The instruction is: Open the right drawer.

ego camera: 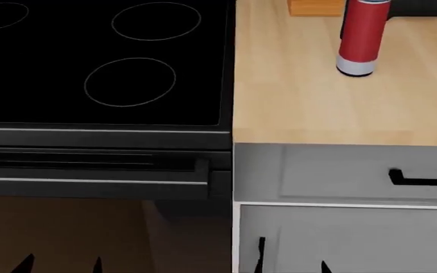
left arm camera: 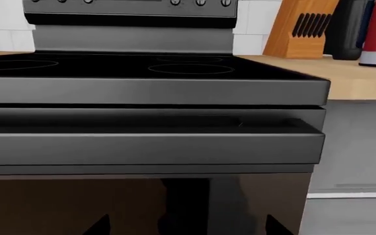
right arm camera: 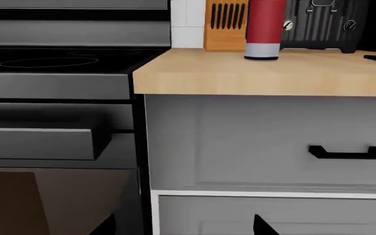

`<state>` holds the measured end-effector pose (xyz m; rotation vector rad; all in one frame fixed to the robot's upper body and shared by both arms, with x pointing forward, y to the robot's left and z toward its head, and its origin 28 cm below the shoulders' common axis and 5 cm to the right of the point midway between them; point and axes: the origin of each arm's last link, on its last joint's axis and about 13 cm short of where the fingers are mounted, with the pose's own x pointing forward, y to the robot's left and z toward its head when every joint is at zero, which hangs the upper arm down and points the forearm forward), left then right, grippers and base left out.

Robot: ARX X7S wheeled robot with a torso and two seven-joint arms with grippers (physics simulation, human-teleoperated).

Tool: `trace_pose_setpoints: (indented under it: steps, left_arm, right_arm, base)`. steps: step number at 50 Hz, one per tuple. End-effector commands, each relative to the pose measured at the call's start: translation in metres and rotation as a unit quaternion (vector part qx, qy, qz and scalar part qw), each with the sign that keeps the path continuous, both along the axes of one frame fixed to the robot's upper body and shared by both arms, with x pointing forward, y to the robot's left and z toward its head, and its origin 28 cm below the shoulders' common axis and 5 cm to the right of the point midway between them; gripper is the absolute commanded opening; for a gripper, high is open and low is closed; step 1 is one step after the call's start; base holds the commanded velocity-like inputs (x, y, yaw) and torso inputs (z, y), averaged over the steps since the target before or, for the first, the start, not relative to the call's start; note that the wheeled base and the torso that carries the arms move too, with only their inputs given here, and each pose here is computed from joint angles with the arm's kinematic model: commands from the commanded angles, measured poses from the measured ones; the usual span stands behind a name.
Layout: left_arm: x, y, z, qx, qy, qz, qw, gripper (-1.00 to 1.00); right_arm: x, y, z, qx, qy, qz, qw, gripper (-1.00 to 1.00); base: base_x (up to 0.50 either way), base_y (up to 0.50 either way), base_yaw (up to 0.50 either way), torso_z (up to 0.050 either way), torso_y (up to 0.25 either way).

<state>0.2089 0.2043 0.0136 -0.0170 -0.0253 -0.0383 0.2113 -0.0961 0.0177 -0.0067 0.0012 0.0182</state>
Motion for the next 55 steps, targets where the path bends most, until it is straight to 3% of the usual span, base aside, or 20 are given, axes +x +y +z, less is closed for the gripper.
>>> trace_pose_setpoints:
  steps: [1,55]
  left_arm:
    - [-0.0007,-0.0005,0.0013,0.000,-0.001,-0.001,1.000,1.00]
    - [-0.0009,-0.0005,0.0003,0.000,-0.003,-0.005,1.000,1.00]
  right_arm:
    - [0.0000,0.0001,0.0001,0.000,-0.001,0.000,1.000,1.00]
    - [0.0001,-0.0002,-0.0012,-0.001,0.000,0.002,1.000,1.00]
  base:
    - [0.00,-0.28,0.00,0.000,0.000]
    - [0.00,-0.28,0.00,0.000,0.000]
